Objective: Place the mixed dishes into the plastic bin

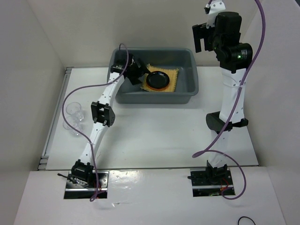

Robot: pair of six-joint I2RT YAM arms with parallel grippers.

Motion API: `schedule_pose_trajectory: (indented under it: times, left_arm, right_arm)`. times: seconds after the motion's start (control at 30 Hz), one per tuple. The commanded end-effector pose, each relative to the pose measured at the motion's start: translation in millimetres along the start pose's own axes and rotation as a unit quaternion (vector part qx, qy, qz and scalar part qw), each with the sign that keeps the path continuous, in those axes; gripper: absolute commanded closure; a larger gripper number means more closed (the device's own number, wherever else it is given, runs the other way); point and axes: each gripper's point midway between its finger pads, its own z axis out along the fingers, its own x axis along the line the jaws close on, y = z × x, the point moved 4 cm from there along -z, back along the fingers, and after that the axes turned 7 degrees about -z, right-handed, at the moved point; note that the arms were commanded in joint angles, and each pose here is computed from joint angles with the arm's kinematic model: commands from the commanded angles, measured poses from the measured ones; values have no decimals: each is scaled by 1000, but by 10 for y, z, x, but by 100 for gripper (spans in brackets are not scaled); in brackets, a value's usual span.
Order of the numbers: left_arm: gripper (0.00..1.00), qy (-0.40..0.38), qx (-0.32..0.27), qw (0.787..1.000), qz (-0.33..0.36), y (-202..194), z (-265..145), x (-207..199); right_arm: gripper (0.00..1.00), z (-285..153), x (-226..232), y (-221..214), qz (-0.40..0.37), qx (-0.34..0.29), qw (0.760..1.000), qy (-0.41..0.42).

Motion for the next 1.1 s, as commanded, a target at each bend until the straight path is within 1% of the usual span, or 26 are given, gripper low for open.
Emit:
schedule_pose_trajectory:
  times: [0.0,0.03,0.07,0.1,0.13,0.17,0.2,0.27,0.3,0.33,0.37,0.4,0.47,0.5,0.53,0.57,0.6,0.63,0.67,0.7,0.73,0.77,0.93,1.03,1.07]
  left_arm:
    - [0,-68,-221,962,147,385,-1332,-1305]
    - [0,-66,-268,944,178,420,-1560,-1478]
    - [0,-42,-323,925,195,499,-1747,-1557]
    - [0,-36,-346,909,231,477,-2023,-1676]
    - [0,-23,-358,904,232,485,-2161,-1678]
    - [0,11,-382,898,220,531,-2305,-1606]
    - [0,58,-385,900,195,520,-2486,-1435]
    - [0,122,-398,892,175,499,-2678,-1227]
    - [0,184,-407,882,150,453,-2871,-1014]
    - [0,217,-409,876,133,504,-2974,-848]
    - [0,248,-405,870,130,505,-3052,-725]
    - [0,293,-371,869,146,425,-3025,-547]
    - [0,338,-346,869,106,465,-3081,-191]
    - [0,384,-311,866,75,321,-3063,169]
    - [0,407,-300,861,52,331,-3116,426]
    - [0,368,-329,869,40,323,-3322,380]
    - [0,353,-301,885,42,259,-3303,532]
    - [0,344,-301,889,14,231,-3392,926]
    - [0,329,-293,898,-5,196,-3426,1091]
    - [0,309,-272,911,-20,144,-3425,1229]
    - [0,300,-284,910,-29,190,-3530,1338]
    - [0,317,-263,911,-31,114,-3462,1529]
    - [0,368,-223,903,-10,138,-3342,1845]
    - [0,380,-211,900,-12,202,-3251,1958]
    - [0,374,-210,903,-7,237,-3220,1942]
  right_arm:
    - [2,-252,-90,103,9,-24,1000,0]
    - [2,-208,-61,89,7,-22,1000,6]
    - [2,-176,-29,94,7,-25,1000,15]
    - [2,-209,-33,126,9,-34,999,17]
    - [2,-151,8,114,13,-32,999,24]
    - [2,-67,68,95,12,-30,999,37]
    - [2,-31,126,90,10,-28,999,44]
    - [2,76,293,68,9,-22,997,68]
    - [2,96,408,81,5,-22,996,81]
    - [2,119,506,87,2,-23,995,96]
    - [2,186,624,65,-3,-17,994,107]
    - [2,202,725,69,-7,-16,993,117]
    - [2,222,1032,89,-19,-16,989,147]
    - [2,183,1252,126,-27,-21,984,173]
    - [2,140,1351,156,-31,-25,982,184]
    - [2,160,1479,142,-36,-22,980,195]
    - [2,118,1658,161,-44,-24,977,210]
    - [2,84,1725,178,-46,-27,974,220]
    - [2,42,1760,209,-47,-34,973,224]
    - [2,25,1877,209,-52,-33,970,235]
    - [2,25,1878,209,-52,-33,970,235]
    - [2,70,1915,178,-54,-28,970,236]
    - [2,61,1925,181,-56,-27,971,230]
    - [2,2,1852,201,-56,-27,973,221]
    - [2,-38,1804,218,-55,-28,975,215]
